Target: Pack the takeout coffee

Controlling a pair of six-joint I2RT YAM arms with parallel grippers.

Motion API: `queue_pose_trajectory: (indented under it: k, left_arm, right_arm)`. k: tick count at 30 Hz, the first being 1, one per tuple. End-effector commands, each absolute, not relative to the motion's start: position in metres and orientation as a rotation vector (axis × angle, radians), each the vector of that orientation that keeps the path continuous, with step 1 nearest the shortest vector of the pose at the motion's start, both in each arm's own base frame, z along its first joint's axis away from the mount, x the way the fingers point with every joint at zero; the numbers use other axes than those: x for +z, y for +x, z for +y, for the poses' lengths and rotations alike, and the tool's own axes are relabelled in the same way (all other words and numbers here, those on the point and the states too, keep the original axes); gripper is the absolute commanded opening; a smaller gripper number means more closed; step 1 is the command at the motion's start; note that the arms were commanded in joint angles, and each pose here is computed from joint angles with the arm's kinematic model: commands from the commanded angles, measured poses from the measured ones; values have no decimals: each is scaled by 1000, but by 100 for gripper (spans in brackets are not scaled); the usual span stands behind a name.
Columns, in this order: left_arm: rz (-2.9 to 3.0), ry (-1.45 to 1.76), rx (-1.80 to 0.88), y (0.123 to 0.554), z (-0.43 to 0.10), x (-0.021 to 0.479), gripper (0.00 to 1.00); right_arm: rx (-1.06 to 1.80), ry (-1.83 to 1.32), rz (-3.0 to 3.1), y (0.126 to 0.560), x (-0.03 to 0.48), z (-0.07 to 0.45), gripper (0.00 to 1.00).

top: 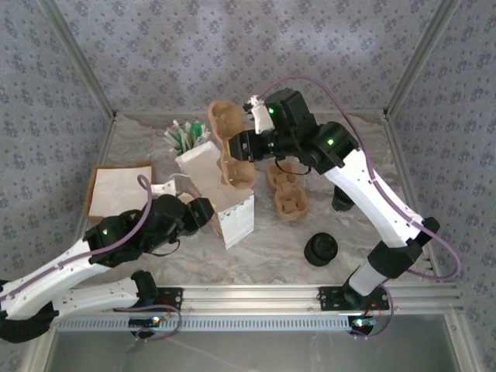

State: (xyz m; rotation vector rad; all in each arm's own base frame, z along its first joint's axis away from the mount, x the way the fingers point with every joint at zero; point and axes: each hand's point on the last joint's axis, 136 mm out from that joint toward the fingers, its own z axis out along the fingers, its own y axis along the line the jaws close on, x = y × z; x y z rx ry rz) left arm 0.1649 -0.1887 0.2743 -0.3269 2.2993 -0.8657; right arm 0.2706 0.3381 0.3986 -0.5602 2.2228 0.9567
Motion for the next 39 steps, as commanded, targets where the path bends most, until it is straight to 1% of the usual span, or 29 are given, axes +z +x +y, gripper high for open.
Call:
queue_pose_trajectory:
  k: [1,6,14,19,22,31,39]
  left_arm:
    - [2307,-252,-888,159,-190,286,59]
    - [2318,-150,-886,151,-187,304,60]
    - [2241,-145,-842,143,-145,332,57]
    - [2191,-172,-770,143,-117,344,57]
    - [2167,-185,-726,146,-107,346,59]
    - [2148,-205,-663,153,-101,346,64]
    - [2180,-192,-671,159,-116,341,64]
  right_arm:
    - [954,-631,2177,265,409,345,34]
    - [972,-689,2188,262,401,358,34]
    - [995,-749,2233,262,385,372,34]
    - [1004,-793,2266,258,375,380,34]
    - [1024,-816,2288,255,369,384,34]
    - [1031,-859,2380,253,349,393,34]
    - [1026,-869,2464,253,333,394,34]
